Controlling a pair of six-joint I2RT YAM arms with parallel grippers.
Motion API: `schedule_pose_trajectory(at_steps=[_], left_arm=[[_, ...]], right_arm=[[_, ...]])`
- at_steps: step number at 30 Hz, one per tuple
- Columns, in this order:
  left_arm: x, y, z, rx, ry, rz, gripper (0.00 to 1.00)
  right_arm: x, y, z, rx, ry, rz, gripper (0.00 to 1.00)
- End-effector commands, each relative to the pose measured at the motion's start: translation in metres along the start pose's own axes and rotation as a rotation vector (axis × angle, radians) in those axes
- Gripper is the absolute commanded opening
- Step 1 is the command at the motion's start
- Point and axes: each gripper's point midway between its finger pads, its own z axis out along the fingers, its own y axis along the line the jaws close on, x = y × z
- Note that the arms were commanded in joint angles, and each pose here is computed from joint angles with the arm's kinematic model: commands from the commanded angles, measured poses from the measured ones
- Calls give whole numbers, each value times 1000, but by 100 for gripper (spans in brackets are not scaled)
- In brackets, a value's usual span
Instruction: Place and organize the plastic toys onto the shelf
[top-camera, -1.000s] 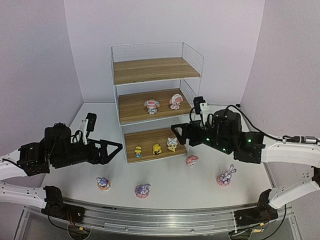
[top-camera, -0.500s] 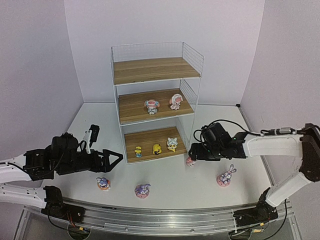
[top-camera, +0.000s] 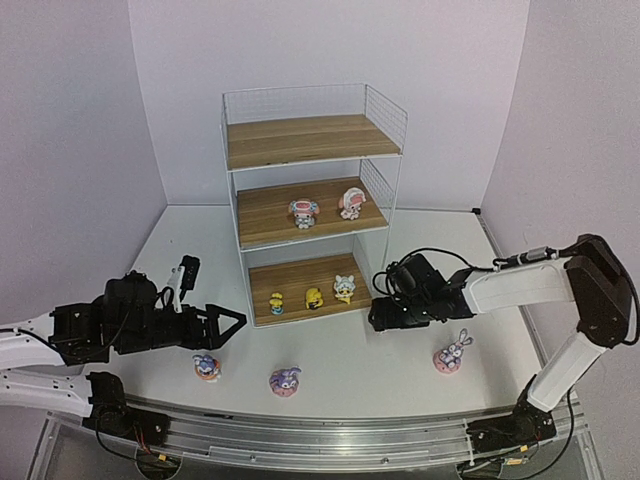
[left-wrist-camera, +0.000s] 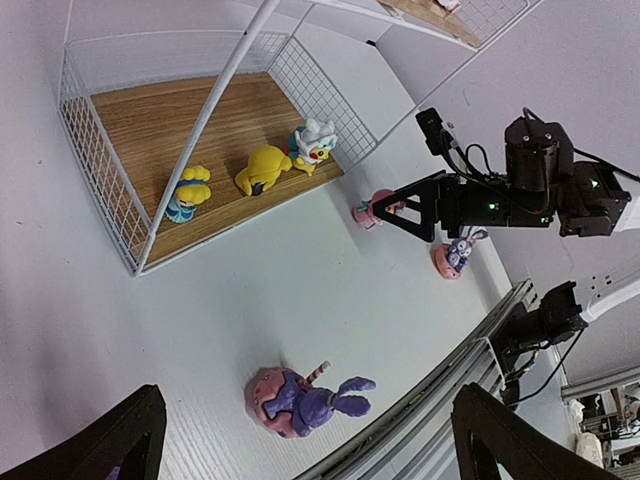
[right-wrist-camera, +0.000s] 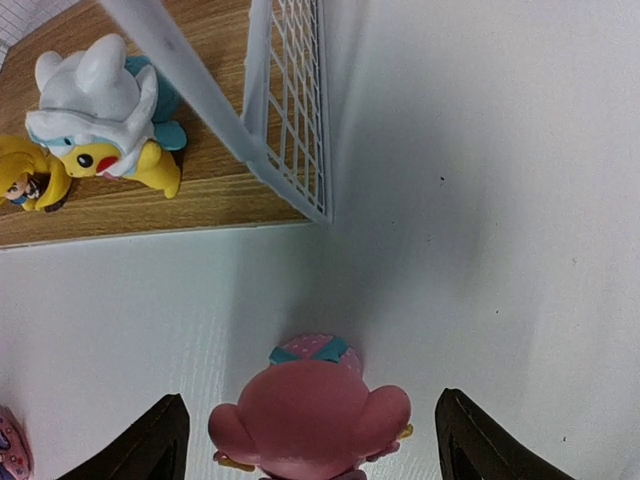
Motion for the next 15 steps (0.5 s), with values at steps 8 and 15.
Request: schedule_pose_trajectory(at_steps=[8,15], left_arm=[[-13,-18,0,65,-32,-1,100],[-9,-27,3,110,-11,27,100]], right_arm=[[-8,2,11,-9,-59,-2,51],[1,26,-24,-198,-40,-44,33]])
